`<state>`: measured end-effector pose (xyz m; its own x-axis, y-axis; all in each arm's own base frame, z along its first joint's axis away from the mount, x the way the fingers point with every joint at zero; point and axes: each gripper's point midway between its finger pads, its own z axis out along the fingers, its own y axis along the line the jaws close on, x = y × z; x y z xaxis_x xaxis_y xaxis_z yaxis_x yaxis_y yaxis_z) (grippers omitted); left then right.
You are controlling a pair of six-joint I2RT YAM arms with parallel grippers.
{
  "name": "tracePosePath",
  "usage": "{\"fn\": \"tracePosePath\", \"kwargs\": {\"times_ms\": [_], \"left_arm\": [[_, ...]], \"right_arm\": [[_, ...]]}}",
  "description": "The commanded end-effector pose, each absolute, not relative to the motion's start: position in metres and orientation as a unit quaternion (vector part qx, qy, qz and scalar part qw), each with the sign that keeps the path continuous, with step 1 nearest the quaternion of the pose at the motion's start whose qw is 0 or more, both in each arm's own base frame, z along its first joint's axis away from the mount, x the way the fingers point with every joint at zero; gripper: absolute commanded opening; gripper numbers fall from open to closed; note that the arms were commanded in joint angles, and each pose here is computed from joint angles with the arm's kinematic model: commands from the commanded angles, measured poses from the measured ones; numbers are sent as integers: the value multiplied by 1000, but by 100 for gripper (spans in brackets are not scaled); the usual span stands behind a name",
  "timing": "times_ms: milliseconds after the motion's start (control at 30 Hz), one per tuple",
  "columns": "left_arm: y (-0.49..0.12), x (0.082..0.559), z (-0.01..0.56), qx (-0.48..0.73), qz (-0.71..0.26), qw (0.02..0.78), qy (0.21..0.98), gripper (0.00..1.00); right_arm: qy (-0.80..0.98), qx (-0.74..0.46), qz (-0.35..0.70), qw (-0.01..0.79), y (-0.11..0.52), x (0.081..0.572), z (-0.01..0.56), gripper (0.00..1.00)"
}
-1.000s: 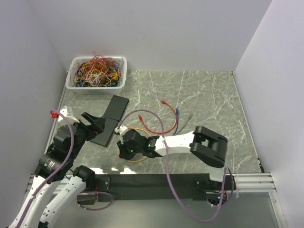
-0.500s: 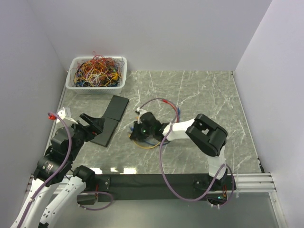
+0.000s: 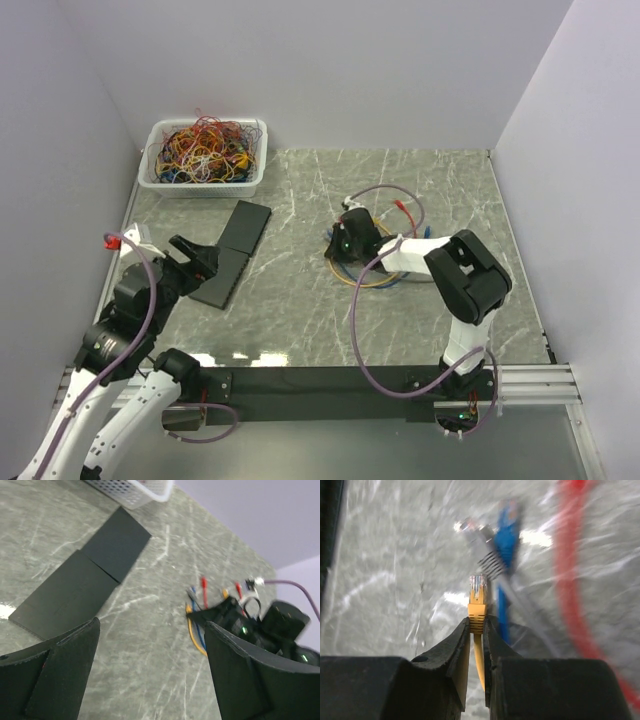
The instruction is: Insert the plug into the switch port
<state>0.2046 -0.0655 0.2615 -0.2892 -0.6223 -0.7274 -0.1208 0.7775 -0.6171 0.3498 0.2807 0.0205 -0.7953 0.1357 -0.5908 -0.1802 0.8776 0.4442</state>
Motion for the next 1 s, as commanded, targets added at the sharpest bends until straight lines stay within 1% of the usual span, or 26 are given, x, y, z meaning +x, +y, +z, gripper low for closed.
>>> {"fn": "tracePosePath", "kwargs": {"times_ms": [0,67,100,200,233,333,400,467,500,533,567,633,667,833,900,933,967], "left_arm": [[-55,220,242,-282,-186,538,772,91],[-45,226,231,-314,-158,539,766,93],[-45,232,220,-318,-148,536,768,99],[-46,240,200,-320,-135,532,772,99],[-50,246,206,-315,-147,545,763,99],[-54,255,196,-306,-145,540,771,99],[-58,265,187,-299,-141,530,781,99],[-47,278,175,-305,-122,520,789,99],[-57,280,166,-288,-150,501,802,99],[-54,284,160,-279,-154,496,808,99],[-41,295,160,-296,-161,502,796,99],[-36,298,148,-295,-184,492,798,99],[-34,300,143,-296,-186,488,800,99],[-23,309,124,-314,-193,478,797,99],[-25,309,107,-320,-201,456,806,99],[-23,313,109,-323,-206,463,799,99],[-23,313,99,-326,-203,450,806,99]], "right_arm": [[907,-94,221,347,312,331,52,0],[896,-145,214,360,332,317,67,0],[885,-172,220,372,355,306,82,0],[870,-221,231,375,383,283,96,0],[865,-240,248,365,397,267,96,0],[860,-263,270,344,413,250,88,0],[860,-268,270,339,418,248,83,0],[858,-280,280,326,424,241,79,0],[857,-284,282,324,425,239,79,0],[855,-288,283,325,426,238,80,0],[854,-292,285,324,428,236,80,0],[852,-295,286,325,427,237,82,0],[847,-295,292,334,430,239,86,0],[845,-300,303,323,433,233,80,0],[845,-303,307,317,435,229,76,0],[845,-304,307,315,435,230,74,0],[845,-304,308,314,436,229,74,0]]}}
